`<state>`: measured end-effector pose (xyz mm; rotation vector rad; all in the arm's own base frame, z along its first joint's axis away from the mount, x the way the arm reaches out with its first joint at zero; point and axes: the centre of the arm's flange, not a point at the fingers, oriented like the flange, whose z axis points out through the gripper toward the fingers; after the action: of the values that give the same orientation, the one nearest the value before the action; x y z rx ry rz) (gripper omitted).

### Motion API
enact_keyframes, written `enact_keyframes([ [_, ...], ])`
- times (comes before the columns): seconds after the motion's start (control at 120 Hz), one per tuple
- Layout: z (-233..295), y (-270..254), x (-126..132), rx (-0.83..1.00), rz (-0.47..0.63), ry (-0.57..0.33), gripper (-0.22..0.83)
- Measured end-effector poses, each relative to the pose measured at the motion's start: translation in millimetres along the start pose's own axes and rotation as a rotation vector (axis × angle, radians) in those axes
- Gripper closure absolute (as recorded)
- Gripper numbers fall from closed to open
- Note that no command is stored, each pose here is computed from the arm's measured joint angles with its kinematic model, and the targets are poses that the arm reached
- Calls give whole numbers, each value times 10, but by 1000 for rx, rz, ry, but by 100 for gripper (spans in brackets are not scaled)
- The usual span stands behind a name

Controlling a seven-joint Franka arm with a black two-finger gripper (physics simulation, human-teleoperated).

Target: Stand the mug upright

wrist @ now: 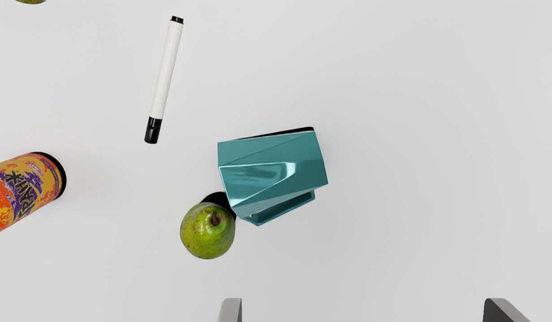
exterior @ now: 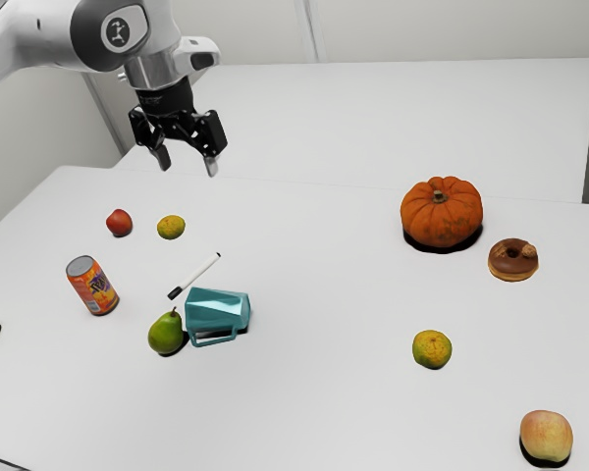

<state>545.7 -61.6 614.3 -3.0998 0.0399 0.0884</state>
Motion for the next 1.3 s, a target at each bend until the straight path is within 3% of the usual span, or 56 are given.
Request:
enact_keyframes([
  [0.208,-19,-19,-38,-5,-6,3,2],
  [0.4,-41,-67,-237,-12,-21,0,2],
  [0.6,140,-580,-277,-70,-120,-41,2],
  [1.033,1031,-1214,-301,-289,-155,-72,2],
  [1.3,1536,-1333,-278,-393,-114,-3,2],
])
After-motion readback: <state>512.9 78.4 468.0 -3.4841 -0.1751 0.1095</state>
